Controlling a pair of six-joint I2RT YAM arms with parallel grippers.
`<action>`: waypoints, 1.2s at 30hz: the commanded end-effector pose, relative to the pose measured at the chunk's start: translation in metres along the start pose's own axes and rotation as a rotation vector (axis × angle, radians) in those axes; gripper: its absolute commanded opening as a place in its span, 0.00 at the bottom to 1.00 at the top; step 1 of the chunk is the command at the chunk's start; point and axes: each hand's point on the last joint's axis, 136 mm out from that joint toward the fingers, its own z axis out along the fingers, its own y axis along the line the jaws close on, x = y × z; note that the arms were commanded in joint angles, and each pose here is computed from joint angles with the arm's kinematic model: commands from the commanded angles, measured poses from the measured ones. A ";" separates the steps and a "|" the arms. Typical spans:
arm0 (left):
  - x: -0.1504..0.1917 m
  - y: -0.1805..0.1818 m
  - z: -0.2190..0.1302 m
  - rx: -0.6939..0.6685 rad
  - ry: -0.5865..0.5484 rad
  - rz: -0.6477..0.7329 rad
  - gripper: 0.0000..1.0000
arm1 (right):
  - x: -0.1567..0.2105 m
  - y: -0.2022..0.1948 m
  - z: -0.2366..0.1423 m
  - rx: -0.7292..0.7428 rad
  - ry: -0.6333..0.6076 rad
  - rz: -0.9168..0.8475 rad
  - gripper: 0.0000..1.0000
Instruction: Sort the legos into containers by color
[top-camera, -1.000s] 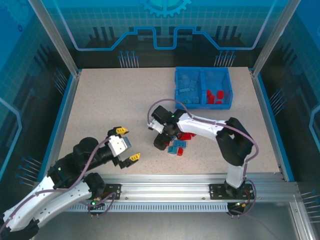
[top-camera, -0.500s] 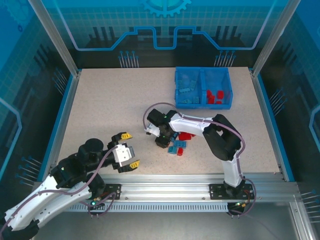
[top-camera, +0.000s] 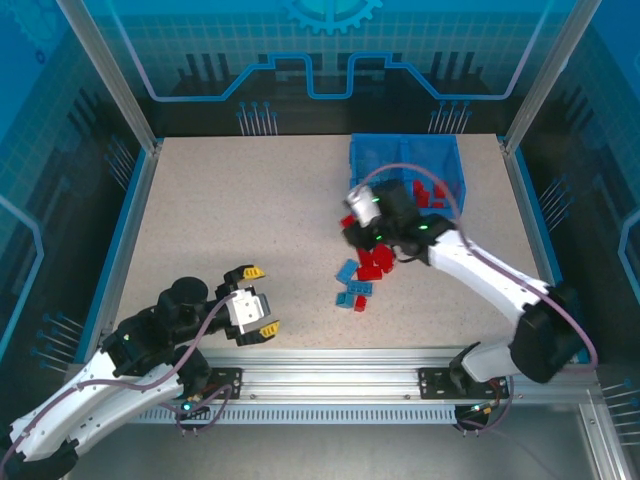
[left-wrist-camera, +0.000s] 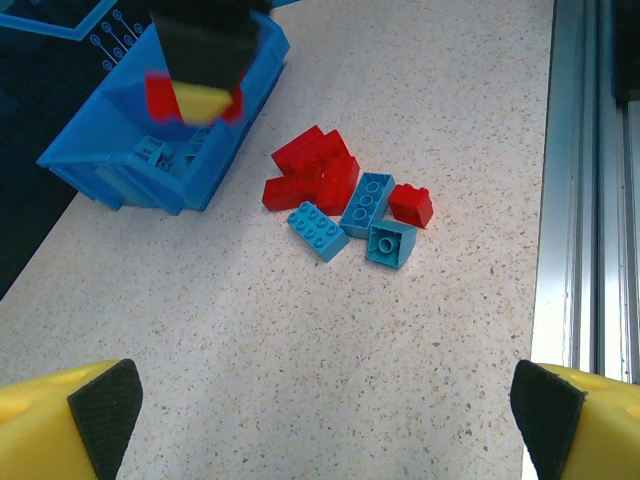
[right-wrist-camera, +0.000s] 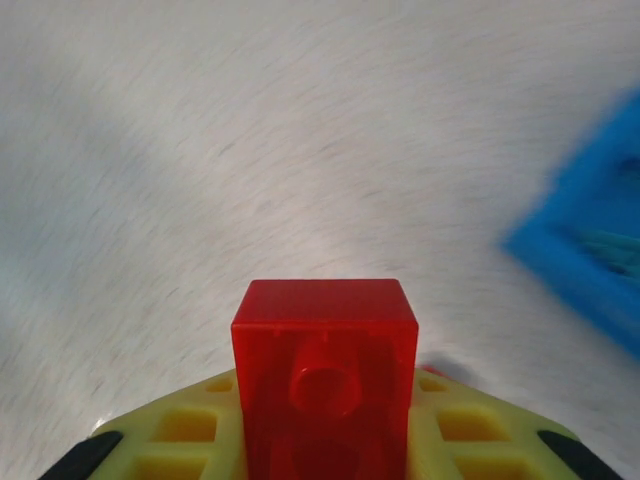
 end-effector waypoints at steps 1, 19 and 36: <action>0.002 -0.002 0.004 0.008 -0.004 -0.004 0.99 | -0.030 -0.060 -0.024 0.149 -0.201 0.214 0.28; 0.005 0.009 0.003 -0.044 0.004 -0.041 0.99 | 0.004 -0.333 0.033 0.745 0.053 0.651 0.30; -0.005 0.048 0.002 -0.188 0.020 -0.302 0.99 | -0.019 -0.322 0.044 0.678 0.105 0.666 0.51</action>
